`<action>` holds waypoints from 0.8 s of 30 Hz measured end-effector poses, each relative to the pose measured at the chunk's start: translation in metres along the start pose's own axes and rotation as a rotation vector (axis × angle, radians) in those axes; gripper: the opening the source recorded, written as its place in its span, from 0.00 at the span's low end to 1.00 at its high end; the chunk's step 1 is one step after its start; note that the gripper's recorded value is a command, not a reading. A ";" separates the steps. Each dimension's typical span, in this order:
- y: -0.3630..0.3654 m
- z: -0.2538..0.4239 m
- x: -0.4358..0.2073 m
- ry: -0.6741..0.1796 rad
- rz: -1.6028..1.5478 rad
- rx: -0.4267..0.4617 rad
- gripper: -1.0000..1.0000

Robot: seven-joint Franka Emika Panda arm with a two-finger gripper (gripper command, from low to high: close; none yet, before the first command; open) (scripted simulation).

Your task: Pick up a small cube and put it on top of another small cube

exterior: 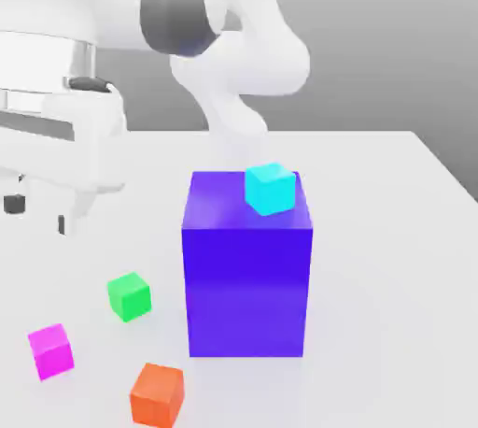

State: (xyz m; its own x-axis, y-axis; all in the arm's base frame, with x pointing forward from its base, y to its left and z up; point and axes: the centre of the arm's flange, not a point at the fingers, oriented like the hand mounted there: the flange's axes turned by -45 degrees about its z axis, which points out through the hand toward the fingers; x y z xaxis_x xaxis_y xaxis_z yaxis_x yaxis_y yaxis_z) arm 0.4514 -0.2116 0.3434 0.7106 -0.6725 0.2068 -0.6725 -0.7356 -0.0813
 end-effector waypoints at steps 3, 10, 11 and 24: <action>0.038 0.054 -0.007 -0.072 0.109 -0.042 0.50; 0.093 0.162 -0.042 -0.193 0.267 -0.108 0.50; 0.095 0.174 -0.045 -0.194 0.269 -0.109 0.50; 0.094 0.158 -0.042 -0.195 0.271 -0.110 0.00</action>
State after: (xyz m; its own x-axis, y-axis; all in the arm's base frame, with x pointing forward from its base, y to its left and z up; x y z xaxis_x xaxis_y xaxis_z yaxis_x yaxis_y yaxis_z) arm 0.3905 -0.2654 0.1730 0.5220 -0.8529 0.0008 -0.8529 -0.5220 0.0000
